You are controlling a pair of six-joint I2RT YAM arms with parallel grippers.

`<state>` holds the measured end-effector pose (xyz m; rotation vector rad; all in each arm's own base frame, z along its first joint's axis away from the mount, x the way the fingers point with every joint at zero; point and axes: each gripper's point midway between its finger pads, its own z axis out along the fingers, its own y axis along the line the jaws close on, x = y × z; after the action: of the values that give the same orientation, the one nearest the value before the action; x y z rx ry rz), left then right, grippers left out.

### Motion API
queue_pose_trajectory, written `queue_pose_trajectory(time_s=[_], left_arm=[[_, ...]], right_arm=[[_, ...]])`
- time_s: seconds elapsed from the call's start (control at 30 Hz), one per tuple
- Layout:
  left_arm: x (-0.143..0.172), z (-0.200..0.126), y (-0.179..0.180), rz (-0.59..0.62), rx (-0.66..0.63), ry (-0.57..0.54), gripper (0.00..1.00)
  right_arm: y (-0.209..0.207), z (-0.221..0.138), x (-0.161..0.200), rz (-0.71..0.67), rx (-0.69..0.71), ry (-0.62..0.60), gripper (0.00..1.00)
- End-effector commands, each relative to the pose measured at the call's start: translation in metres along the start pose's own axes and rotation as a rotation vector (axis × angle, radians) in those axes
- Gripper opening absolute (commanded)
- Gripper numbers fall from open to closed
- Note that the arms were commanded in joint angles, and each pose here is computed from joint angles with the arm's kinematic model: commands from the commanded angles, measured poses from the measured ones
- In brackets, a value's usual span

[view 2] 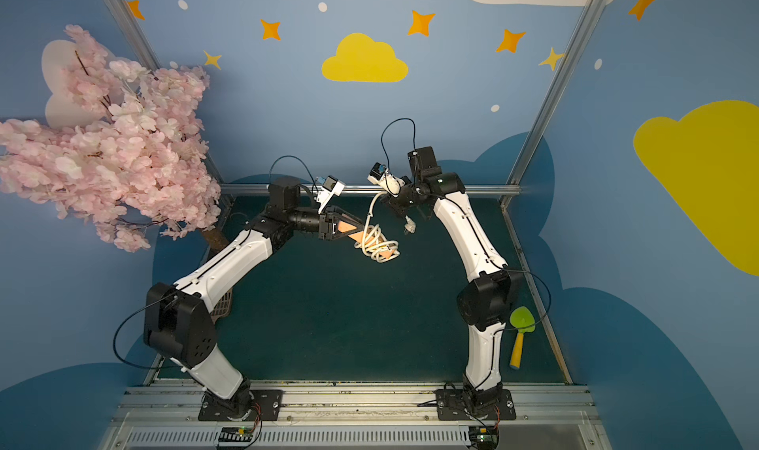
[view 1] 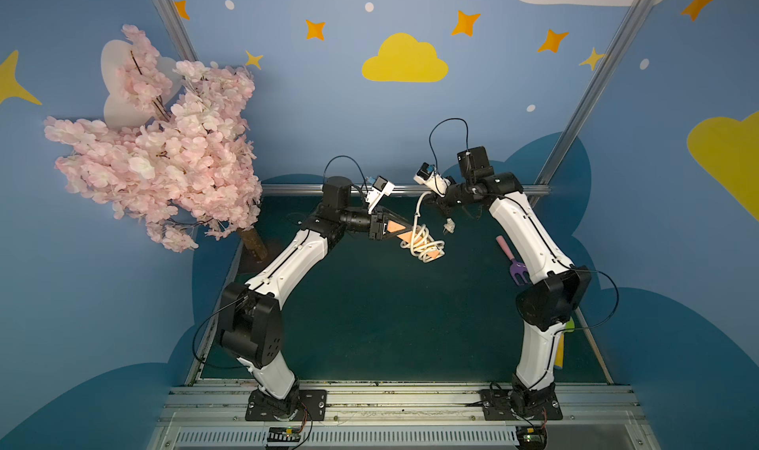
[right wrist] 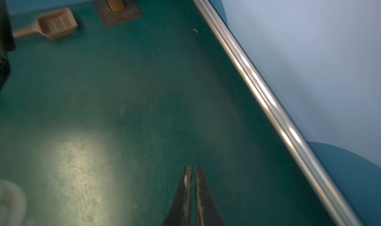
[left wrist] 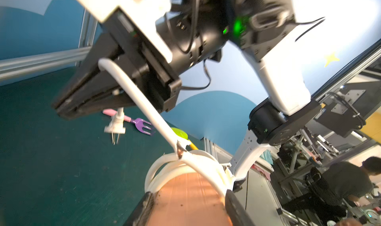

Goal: Wrap the cord around the power strip
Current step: Wrap the power cord around the power strip, then place the power strip at the center of the board.

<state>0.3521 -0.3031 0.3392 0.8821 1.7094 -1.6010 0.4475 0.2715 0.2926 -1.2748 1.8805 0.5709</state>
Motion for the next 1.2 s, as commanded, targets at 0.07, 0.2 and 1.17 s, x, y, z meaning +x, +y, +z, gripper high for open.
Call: queue_pose_trajectory(time_s=[0.07, 0.2, 1.17], left_arm=[[-0.037, -0.003, -0.075, 0.098, 0.273, -0.035, 0.03], [-0.058, -0.007, -0.063, 0.095, 0.206, -0.129, 0.02], [0.080, 0.012, 0.109, 0.207, -0.699, -0.349, 0.03]], right_arm=[[-0.006, -0.009, -0.023, 0.243, -0.218, -0.346, 0.03], [0.011, -0.004, -0.011, 0.363, -0.276, -0.405, 0.12], [0.079, -0.001, 0.115, 1.600, -0.188, -0.303, 0.31]])
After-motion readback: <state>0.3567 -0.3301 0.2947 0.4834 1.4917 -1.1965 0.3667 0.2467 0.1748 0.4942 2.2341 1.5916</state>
